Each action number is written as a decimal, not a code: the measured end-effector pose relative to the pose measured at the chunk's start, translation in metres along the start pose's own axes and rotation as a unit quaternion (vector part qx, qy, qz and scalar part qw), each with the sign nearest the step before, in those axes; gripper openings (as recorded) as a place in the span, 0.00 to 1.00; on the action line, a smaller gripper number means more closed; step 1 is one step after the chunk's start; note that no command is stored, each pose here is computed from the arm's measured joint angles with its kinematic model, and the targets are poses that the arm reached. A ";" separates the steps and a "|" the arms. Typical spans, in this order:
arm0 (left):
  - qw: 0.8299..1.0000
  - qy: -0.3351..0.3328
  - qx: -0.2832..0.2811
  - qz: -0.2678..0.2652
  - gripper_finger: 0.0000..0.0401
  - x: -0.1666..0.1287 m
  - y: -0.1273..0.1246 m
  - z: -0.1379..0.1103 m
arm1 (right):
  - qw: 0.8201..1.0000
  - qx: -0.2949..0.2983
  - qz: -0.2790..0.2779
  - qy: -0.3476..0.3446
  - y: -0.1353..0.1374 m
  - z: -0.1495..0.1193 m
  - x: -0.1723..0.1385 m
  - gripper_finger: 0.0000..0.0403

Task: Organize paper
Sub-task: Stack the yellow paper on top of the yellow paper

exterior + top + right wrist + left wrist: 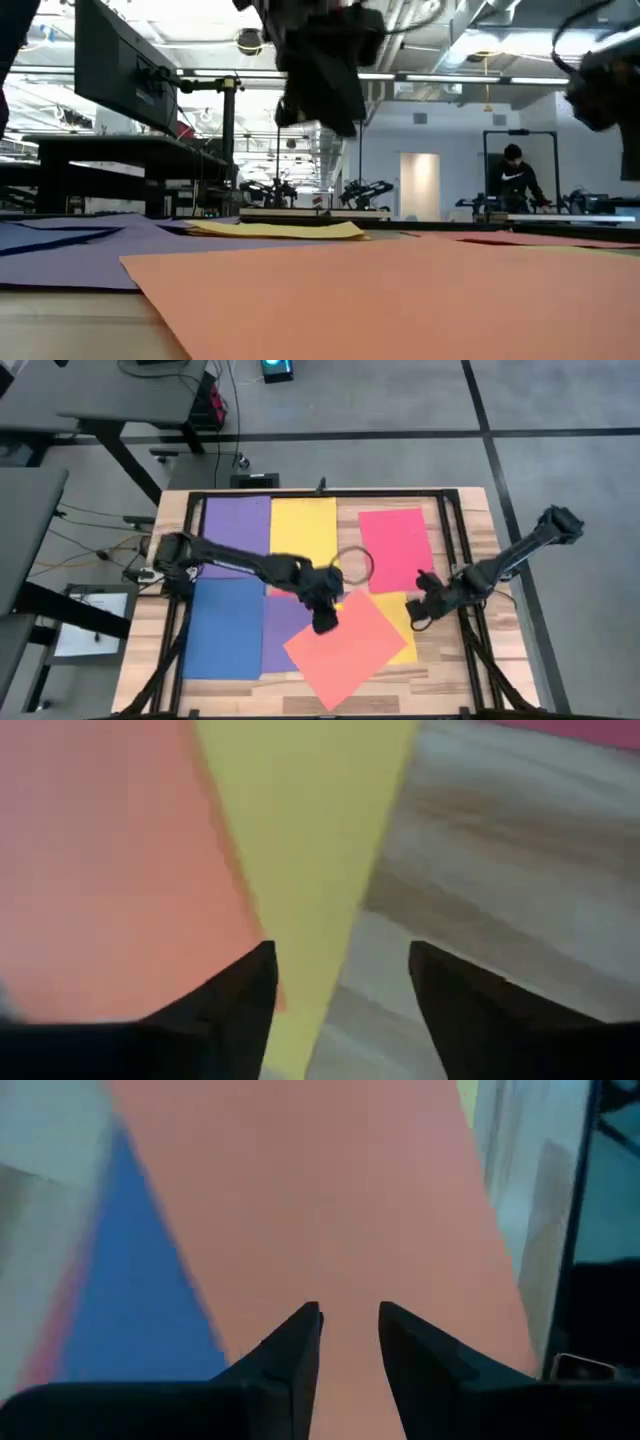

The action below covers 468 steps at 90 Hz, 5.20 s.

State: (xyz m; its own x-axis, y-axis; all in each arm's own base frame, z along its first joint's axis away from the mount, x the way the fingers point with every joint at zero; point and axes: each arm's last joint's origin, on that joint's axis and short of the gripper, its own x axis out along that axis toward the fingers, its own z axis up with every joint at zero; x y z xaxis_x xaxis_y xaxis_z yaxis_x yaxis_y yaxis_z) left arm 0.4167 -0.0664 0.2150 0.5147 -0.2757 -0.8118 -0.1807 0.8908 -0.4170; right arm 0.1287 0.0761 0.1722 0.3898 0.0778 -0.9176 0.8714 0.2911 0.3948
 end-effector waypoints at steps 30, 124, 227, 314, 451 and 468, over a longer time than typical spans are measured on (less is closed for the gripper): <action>1.000 0.019 0.008 0.003 0.23 0.070 0.002 -0.012 | 1.000 -0.008 0.015 0.001 -0.015 -0.012 0.041 0.56; 0.998 0.036 0.054 0.005 0.23 0.086 0.008 -0.018 | 0.992 -0.008 0.115 -0.049 -0.008 -0.029 0.041 0.56; 0.998 0.023 0.053 -0.005 0.23 0.087 0.008 -0.015 | 0.969 0.027 0.191 -0.155 0.007 -0.030 0.059 0.56; 0.999 -0.011 0.023 -0.037 0.23 0.012 -0.028 -0.005 | 1.000 -0.014 0.003 0.027 -0.006 -0.041 0.016 0.56; 0.995 -0.050 -0.036 -0.073 0.23 0.122 0.002 -0.011 | 0.934 -0.031 0.323 -0.153 0.046 -0.060 0.058 0.56; 0.995 -0.049 -0.035 -0.079 0.23 0.122 0.001 -0.010 | 0.958 0.019 0.255 -0.126 0.034 -0.054 0.069 0.56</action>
State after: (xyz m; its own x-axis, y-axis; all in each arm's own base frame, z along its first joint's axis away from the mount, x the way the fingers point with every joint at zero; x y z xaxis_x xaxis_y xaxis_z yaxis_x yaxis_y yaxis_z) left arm 0.4704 -0.1026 0.1114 0.6194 -0.3713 -0.6917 -0.1468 0.8108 -0.5667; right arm 0.1689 0.1423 0.1201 0.8237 -0.0341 -0.5660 0.5564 0.2408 0.7952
